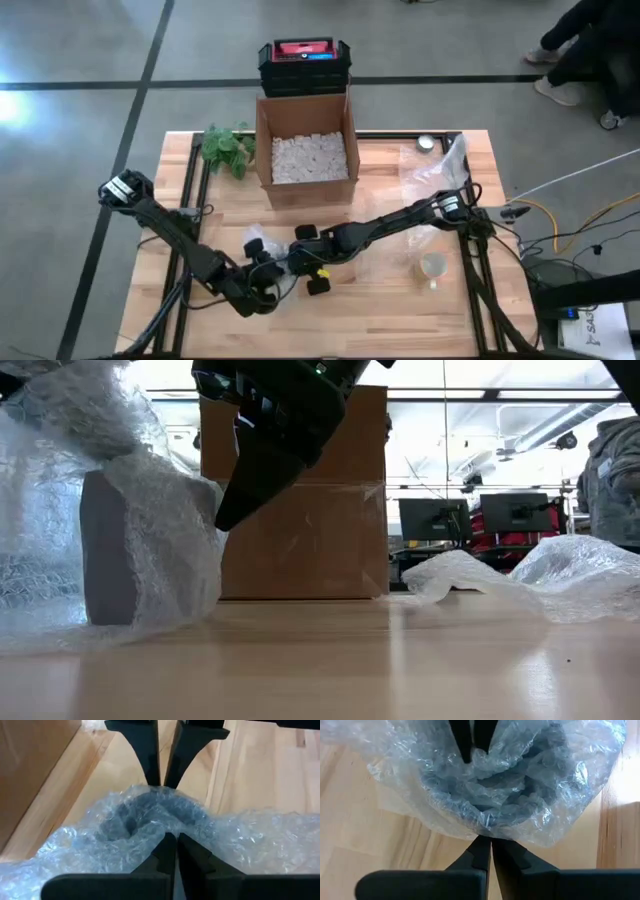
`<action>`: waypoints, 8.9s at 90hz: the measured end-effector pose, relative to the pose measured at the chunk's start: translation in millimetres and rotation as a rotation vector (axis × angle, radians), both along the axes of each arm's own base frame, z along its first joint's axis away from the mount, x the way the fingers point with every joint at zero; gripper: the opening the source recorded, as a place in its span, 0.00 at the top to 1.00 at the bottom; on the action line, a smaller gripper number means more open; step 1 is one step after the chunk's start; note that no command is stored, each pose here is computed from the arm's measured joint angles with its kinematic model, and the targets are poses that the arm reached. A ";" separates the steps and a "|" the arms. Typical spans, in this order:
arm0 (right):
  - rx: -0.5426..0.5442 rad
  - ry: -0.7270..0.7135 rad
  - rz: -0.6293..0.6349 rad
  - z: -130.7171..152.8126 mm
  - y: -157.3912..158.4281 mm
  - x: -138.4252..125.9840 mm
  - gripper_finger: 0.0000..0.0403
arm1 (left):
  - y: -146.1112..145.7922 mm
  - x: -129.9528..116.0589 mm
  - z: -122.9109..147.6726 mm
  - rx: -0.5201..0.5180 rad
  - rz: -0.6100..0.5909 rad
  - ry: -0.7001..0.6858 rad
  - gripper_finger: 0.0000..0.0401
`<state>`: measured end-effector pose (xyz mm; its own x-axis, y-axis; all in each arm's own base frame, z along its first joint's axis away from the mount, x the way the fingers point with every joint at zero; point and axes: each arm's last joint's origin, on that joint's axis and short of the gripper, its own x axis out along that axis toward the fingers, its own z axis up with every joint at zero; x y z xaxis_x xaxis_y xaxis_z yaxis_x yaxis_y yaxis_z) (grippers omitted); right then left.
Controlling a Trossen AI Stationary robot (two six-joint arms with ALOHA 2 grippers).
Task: Wrap mug
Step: Wrap the blue mug using the left bubble wrap
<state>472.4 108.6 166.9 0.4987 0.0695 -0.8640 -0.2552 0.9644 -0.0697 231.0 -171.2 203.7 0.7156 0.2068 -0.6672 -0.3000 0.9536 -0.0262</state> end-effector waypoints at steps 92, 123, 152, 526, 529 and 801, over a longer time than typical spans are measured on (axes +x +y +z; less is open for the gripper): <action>0.000 -0.001 0.001 0.2 0.0 0.2 0.99 | -2.2 0.4 0.9 -0.048 -0.031 0.022 1.00; -0.006 -0.008 0.013 0.5 0.1 0.7 0.99 | -2.2 0.9 1.3 -0.045 -0.038 0.019 1.00; -0.099 -0.252 0.190 11.8 3.2 18.8 0.99 | -3.2 1.3 2.3 -0.058 -0.044 0.014 1.00; -0.005 -0.102 0.123 26.6 -6.9 26.8 0.99 | 32.4 -36.0 -7.4 -0.148 -0.090 -0.209 1.00; -0.007 -0.100 0.126 36.7 -7.3 24.9 0.99 | 31.9 -35.1 -9.5 -0.143 -0.083 -0.193 1.00; 0.038 0.006 0.058 -0.3 2.0 38.1 0.99 | 19.4 -24.4 38.8 -0.056 -0.131 -0.112 1.00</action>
<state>510.5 110.6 166.7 0.4877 0.1313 -0.8631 -0.3109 0.9499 -0.0312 206.6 -151.8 242.5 0.8044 0.0720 -0.5897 -0.1659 0.9804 -0.1066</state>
